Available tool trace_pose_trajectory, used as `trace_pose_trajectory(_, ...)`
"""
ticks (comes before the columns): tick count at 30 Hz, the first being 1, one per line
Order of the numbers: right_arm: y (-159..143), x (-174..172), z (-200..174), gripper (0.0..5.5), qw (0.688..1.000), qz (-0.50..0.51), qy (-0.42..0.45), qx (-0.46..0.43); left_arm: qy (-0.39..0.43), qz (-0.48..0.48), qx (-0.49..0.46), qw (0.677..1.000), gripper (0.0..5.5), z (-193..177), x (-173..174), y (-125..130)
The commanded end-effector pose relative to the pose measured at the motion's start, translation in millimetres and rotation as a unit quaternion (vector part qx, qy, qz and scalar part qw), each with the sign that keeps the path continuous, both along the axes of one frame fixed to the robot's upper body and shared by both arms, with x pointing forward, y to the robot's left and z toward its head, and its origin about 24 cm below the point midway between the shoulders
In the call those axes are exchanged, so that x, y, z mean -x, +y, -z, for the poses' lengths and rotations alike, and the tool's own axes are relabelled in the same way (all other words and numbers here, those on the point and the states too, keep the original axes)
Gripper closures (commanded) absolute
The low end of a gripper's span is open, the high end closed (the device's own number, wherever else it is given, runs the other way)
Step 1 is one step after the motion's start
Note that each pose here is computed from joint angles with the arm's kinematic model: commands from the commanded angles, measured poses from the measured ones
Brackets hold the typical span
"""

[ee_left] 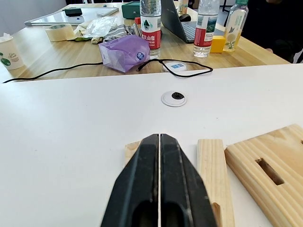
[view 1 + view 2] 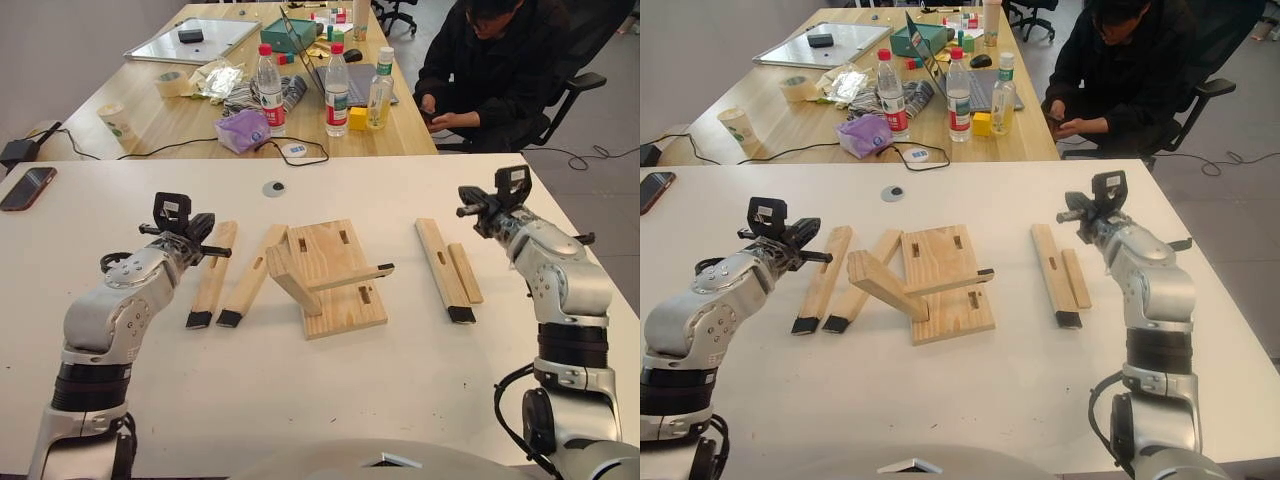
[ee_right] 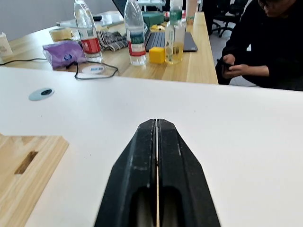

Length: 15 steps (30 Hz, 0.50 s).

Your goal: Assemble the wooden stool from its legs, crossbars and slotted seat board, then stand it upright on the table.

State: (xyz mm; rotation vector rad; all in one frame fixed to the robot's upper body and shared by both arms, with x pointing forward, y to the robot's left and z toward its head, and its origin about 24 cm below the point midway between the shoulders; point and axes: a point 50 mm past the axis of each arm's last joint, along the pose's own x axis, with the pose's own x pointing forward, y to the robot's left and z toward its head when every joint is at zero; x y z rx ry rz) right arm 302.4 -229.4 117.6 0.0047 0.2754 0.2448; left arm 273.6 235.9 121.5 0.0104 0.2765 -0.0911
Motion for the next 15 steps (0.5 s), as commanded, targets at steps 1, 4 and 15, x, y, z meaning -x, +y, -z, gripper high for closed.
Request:
trace_pose_trajectory(1,-13,12,-1,5.47,1.000,0.015,0.020,0.019,0.003,-0.027,-0.001,1.000,5.50,3,6,5)
trace_pose_trajectory(4,-18,15,-6,5.47,0.999,0.024,0.020,0.023,0.010,-0.037,-0.005,0.999,5.50,7,9,9)
trace_pose_trajectory(15,-2,7,-22,5.50,0.999,0.016,-0.042,0.016,0.122,-0.031,0.002,0.992,4.76,35,22,11)
